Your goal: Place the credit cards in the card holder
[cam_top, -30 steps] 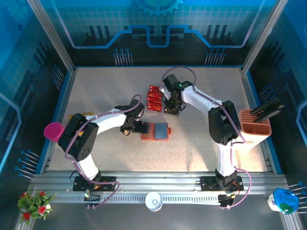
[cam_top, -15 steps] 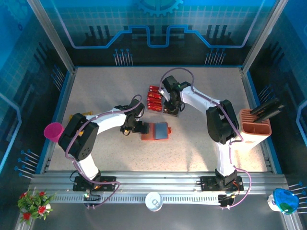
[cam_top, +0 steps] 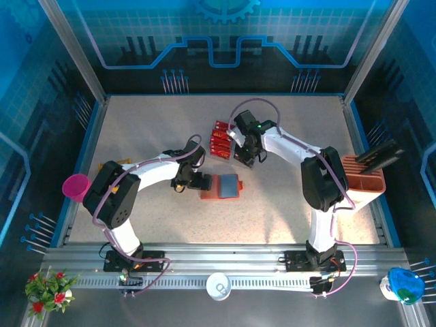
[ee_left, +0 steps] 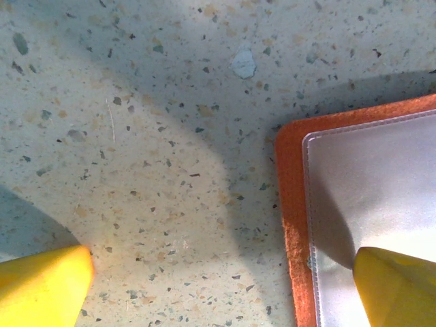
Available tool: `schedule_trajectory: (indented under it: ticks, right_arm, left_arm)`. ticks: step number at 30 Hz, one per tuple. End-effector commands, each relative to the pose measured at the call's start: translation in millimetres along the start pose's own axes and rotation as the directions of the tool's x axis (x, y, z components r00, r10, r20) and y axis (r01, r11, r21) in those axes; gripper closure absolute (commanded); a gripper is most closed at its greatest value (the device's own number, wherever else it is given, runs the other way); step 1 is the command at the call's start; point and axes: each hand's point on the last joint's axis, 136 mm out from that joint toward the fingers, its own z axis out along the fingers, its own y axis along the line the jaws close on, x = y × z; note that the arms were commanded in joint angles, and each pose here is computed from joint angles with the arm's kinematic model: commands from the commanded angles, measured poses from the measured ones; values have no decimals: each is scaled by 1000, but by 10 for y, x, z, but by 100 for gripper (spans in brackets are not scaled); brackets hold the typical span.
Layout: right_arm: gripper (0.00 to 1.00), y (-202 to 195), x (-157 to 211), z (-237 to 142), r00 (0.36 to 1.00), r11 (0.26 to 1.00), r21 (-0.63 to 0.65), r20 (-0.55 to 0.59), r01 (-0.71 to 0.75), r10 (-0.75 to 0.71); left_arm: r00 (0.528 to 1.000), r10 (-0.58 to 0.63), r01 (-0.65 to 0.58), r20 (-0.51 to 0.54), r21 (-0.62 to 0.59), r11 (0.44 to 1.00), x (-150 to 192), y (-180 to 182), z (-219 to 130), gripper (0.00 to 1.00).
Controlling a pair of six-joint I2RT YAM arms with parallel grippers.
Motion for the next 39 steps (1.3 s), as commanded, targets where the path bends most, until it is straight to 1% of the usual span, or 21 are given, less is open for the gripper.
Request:
schedule_trajectory:
  ticks: [1,5,9,13,17,21,24,29,31,32,34,39]
  right_arm:
    - [100,48,-101,-249,997,1000,-6,68,21,-21]
    - [100,87,-152,-440,994,1000,-14,111,22,-20]
    - [100,158,-210,-648,986,999,-38,165,-9,15]
    - [100,288,-246,-832,968,987,-126,220,-98,124]
    - [100,448,-245,-918,931,946,-249,249,-206,268]
    - [100,602,-227,-933,876,873,-376,244,-310,416]
    - [100,702,-177,-870,821,798,-461,221,-388,526]
    - [100,823,-84,-735,705,652,-580,177,-489,686]
    - [100,839,-104,-740,656,599,-623,176,-503,734]
    - [100,872,4,-630,641,575,-625,150,-528,752]
    - [100,898,43,-575,612,541,-641,138,-544,779]
    - [100,953,136,-443,562,488,-658,117,-574,819]
  left_arm:
    - [1000,11,-11,5,47,999,-56,-102,9,1]
    - [1000,8,-8,7,50,999,-60,-107,-7,1]
    - [1000,2,-3,16,56,998,-72,-116,-54,1]
    - [999,-5,2,32,65,998,-95,-131,-131,1]
    - [999,-7,5,35,67,998,-90,-132,-173,1]
    - [1000,-4,3,26,57,998,-60,-106,-162,1]
    - [1000,1,-1,17,44,999,-25,-78,-137,1]
    - [1000,8,-8,6,26,1000,28,-31,-112,1]
    - [1000,10,-10,4,21,1000,43,-18,-107,1]
    - [1000,10,-10,4,18,1000,45,-7,-106,1]
    - [1000,11,-11,2,15,1000,54,1,-103,1]
    - [1000,13,-13,-2,5,1000,71,22,-89,1]
